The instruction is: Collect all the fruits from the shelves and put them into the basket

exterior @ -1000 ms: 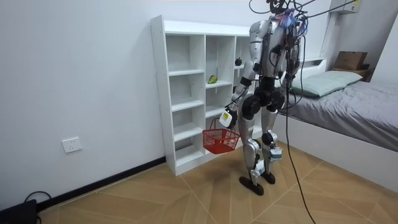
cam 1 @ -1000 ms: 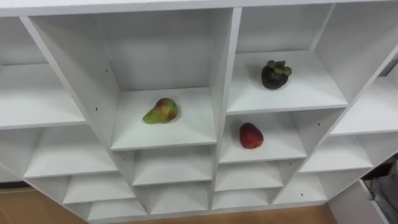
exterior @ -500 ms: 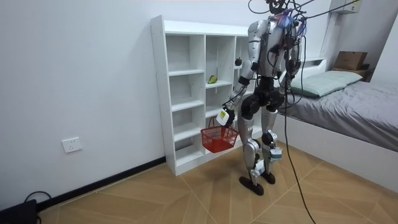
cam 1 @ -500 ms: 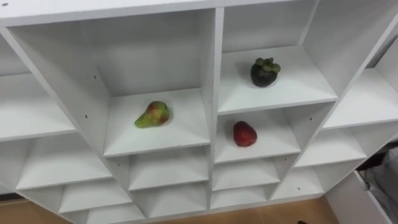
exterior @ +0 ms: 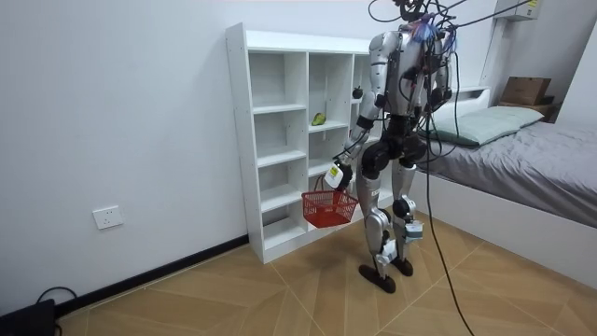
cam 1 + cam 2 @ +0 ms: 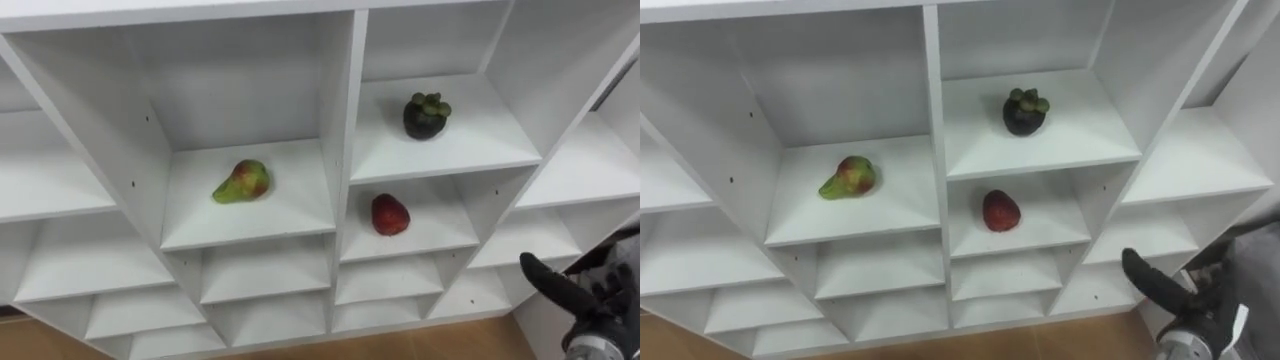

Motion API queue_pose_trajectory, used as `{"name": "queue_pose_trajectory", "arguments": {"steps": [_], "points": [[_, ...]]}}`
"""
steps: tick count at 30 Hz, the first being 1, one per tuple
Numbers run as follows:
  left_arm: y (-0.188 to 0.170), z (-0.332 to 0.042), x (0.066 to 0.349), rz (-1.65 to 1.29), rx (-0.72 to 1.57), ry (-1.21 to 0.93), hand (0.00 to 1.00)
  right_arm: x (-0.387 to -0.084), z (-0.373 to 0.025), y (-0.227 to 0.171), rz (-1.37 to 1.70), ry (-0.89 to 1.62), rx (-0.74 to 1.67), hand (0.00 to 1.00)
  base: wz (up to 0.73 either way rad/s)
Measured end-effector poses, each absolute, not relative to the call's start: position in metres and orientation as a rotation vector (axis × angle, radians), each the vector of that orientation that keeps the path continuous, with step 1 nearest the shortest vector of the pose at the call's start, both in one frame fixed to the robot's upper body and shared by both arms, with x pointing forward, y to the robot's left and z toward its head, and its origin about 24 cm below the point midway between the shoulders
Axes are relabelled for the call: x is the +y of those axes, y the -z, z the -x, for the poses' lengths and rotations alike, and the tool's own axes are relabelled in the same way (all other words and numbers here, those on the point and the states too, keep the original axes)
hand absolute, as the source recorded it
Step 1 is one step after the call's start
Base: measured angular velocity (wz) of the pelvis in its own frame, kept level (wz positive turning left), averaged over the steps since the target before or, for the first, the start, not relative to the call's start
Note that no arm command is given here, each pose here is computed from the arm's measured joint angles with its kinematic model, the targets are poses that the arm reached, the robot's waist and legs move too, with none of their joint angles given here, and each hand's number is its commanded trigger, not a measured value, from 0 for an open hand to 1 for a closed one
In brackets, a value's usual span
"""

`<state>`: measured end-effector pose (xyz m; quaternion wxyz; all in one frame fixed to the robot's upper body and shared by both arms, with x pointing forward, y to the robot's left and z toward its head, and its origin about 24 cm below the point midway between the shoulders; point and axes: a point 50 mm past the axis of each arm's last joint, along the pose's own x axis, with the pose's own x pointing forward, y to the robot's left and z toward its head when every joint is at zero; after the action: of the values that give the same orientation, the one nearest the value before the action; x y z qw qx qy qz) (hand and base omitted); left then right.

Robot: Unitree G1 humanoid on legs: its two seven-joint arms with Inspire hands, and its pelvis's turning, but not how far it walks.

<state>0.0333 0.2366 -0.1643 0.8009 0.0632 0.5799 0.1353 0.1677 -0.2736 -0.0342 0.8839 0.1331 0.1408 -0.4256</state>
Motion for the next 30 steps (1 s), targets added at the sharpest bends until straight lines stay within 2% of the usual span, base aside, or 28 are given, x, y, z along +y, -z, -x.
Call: {"name": "queue_pose_trajectory", "arguments": {"steps": [11, 22, 30], "points": [[0.163, -0.020, 0.243, -0.143, 1.271, -0.301, 1.00, -0.268, -0.188, -0.018, -0.314, 0.826, 0.054, 0.00, 0.01], [0.164, -0.023, 0.241, -0.161, 1.273, -0.269, 1.00, -0.260, -0.196, -0.051, -0.172, 0.763, -0.102, 0.00, 0.01], [0.165, -0.021, 0.240, -0.164, 1.287, -0.262, 1.00, -0.241, -0.202, -0.078, -0.099, 0.633, -0.224, 0.00, -0.02]]}}
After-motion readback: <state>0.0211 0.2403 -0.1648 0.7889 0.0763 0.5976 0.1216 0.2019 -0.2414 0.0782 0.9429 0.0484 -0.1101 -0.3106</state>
